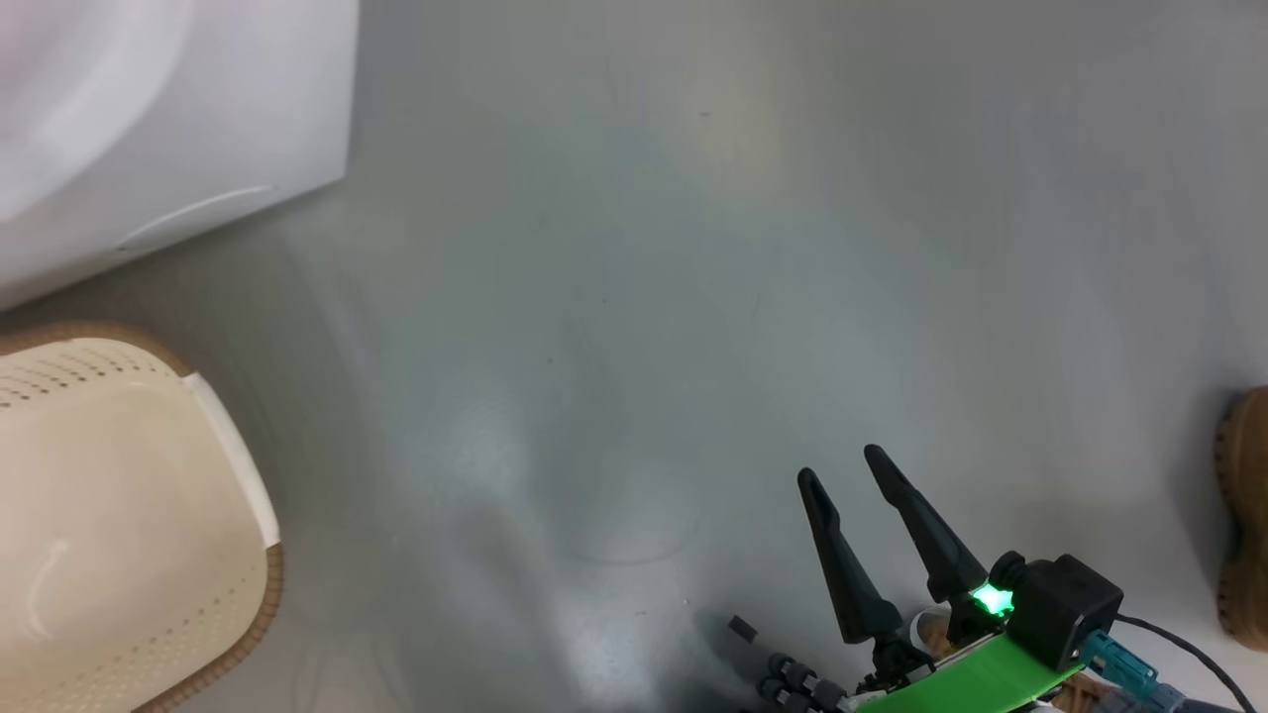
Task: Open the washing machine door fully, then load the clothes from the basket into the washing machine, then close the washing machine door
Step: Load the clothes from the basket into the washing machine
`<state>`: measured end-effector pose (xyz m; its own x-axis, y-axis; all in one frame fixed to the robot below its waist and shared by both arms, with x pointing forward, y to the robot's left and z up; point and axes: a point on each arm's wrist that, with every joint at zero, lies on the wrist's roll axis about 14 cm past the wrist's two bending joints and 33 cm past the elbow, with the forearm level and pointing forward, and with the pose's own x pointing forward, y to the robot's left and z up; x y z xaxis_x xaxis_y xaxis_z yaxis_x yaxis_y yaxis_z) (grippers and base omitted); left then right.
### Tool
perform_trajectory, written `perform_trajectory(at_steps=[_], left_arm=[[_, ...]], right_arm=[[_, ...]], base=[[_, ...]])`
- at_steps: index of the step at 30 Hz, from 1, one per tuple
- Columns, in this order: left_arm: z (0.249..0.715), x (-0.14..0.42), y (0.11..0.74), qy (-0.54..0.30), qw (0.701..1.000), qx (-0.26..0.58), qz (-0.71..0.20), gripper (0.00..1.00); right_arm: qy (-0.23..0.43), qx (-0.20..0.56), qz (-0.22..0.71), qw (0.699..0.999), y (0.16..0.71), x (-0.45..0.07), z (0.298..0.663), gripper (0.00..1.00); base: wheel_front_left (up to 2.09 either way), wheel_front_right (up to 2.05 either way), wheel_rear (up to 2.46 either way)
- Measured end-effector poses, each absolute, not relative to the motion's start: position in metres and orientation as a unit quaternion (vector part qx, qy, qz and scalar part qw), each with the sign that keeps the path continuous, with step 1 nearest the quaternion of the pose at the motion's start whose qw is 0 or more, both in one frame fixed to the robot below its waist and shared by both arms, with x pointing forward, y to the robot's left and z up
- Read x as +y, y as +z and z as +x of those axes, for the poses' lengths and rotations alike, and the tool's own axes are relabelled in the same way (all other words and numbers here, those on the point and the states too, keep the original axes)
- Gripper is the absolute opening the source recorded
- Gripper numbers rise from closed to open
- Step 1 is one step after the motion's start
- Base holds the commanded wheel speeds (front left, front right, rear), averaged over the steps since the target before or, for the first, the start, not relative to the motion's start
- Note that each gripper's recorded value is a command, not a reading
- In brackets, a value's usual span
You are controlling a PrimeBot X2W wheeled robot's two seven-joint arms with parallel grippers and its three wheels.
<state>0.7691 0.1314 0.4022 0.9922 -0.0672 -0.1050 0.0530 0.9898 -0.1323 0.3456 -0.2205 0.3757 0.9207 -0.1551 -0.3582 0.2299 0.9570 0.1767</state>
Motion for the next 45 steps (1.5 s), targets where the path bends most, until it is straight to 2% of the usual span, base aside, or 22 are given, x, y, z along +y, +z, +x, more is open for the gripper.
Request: perform_trajectory(at_steps=[10,27,45], left_arm=[[0.754,0.13,0.433,-0.025,0.995,0.042,-0.086,1.0],[0.7,0.136,0.438,-0.018,0.994,0.052,-0.095,1.0],[0.615,0.145,0.437,-0.024,0.991,0.071,-0.114,1.0]], right_arm=[[-0.079,0.153,0.104,0.98,0.384,-0.216,0.355,1.0],[-0.048,0.123,0.106,0.986,0.399,-0.205,0.367,1.0],[0.003,0.094,0.103,0.99,0.415,-0.18,0.38,1.0]], base=[[0.0,0.0,0.0],[0.0,0.0,0.0],[0.0,0.0,0.0]])
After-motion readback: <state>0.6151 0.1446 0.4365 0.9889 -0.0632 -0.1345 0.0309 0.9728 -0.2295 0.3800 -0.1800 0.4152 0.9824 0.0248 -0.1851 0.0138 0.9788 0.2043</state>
